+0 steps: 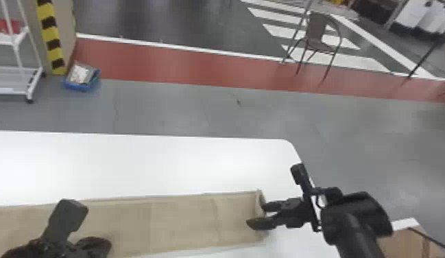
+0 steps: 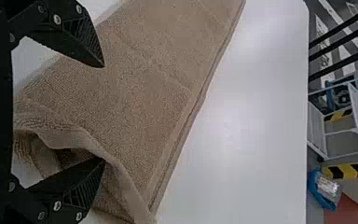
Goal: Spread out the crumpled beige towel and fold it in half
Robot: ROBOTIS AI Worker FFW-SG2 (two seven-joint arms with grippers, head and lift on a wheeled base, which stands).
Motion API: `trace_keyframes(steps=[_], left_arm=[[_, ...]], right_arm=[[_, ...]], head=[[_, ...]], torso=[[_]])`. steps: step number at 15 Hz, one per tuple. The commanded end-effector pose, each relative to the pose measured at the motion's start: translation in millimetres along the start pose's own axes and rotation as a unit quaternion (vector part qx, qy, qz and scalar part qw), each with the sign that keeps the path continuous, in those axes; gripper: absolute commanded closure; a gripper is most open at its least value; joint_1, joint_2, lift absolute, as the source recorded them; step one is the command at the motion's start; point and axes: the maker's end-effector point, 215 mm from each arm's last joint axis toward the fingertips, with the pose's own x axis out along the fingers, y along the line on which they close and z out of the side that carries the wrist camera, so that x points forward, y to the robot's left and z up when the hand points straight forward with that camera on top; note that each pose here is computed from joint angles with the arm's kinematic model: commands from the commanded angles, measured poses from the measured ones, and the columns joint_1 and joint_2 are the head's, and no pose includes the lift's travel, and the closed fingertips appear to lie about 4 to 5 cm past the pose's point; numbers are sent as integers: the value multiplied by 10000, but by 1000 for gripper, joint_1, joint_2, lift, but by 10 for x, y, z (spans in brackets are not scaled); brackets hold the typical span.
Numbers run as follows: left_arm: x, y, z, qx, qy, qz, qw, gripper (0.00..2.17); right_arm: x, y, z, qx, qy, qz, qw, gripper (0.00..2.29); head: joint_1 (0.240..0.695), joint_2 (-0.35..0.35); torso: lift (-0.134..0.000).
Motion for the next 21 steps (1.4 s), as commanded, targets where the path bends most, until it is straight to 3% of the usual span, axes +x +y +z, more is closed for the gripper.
trace_keyframes(steps=[1,4,10,13,16,17,18,21], left_arm=[[4,1,-37,12,71,18,10000,991],[3,35,-23,72,123,74,9999,994],[11,75,-49,127,172,182,9996,994],[17,69,-65,131,196,190,9995,994],[-2,100,-83,102,232,214,9994,994],[-7,118,-86,96,233,231,9994,994],[-3,117,-101,91,247,229,9994,994],[9,90,-80,101,234,214,9994,994]], right_arm=[[59,53,6,190,272,60,9994,201],[120,153,-94,281,662,165,9973,201],[-3,52,-102,603,851,-97,9945,205],[-18,85,-37,592,949,-201,9935,255],[-81,-1,-3,290,1211,-414,9913,289],[-80,-30,29,42,1375,-501,9892,286],[-51,-57,85,-410,1519,-563,9859,286],[124,-28,29,-1051,2098,-531,9706,289]], head=[[695,-321],[695,-301],[695,-303],[695,-306],[695,-305],[695,-306],[695,-307],[695,-302]], torso=[[0],[0],[0],[0],[0],[0],[0],[0]])
